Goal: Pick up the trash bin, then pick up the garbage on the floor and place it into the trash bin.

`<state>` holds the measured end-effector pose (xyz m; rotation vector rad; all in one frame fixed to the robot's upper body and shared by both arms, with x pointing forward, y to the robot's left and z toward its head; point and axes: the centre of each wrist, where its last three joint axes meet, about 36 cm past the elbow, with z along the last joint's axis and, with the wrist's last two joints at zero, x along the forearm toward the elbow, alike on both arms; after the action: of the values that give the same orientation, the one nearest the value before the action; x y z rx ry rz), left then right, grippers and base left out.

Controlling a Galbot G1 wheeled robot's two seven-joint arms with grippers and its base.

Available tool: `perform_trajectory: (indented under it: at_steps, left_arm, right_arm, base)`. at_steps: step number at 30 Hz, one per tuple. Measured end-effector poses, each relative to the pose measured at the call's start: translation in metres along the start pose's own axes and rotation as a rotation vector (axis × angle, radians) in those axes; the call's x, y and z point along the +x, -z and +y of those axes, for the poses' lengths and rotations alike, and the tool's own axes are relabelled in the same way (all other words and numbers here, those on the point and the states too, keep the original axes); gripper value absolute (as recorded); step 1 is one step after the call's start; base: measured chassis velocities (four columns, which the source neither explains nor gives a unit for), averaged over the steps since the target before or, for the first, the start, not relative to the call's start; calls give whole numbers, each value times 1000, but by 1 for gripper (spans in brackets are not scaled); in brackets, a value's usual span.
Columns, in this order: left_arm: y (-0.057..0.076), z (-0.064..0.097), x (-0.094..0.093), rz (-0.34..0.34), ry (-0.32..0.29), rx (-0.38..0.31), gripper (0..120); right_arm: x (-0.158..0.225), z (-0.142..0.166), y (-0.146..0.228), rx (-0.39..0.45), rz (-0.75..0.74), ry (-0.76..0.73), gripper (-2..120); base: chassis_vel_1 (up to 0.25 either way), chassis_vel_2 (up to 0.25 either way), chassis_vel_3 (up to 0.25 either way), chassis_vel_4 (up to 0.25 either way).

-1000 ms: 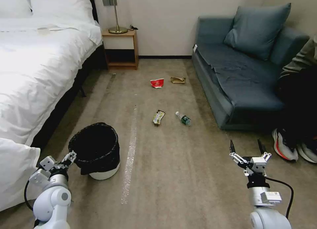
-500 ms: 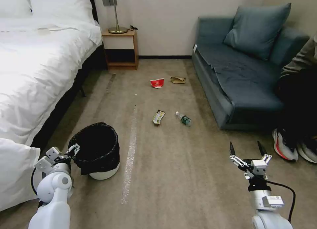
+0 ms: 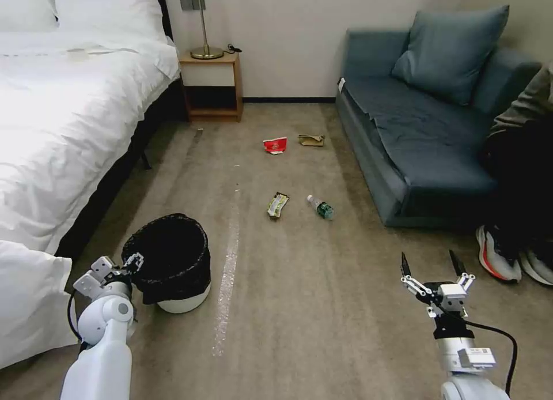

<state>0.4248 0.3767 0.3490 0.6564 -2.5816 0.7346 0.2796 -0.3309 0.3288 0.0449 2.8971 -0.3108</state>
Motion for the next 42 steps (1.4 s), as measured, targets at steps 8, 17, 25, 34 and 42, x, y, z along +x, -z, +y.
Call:
perform_trajectory:
  at_steps: [8,17,25,34,42]
  left_arm:
    - [-1,2,2,2,-3,4,26]
    - [-5,8,2,-5,-5,-6,6]
    - [-5,11,26,-46,-73,-123,6]
    - [18,-3,96,-249,-71,-319,6]
    - [27,-17,160,-347,-93,-312,6]
  right_arm:
    - [-5,3,0,-7,-8,4,100]
    - [-6,7,-1,-16,-6,8,100]
    - [-7,10,-4,-21,-2,8,100]
    - [-16,25,-9,-69,4,-39,100]
    - [-29,43,-20,-154,-29,-32,100]
  base:
    - [0,0,0,0]
    - [0,0,0,0]
    - [0,0,0,0]
    - [0,0,0,0]
    - [0,0,0,0]
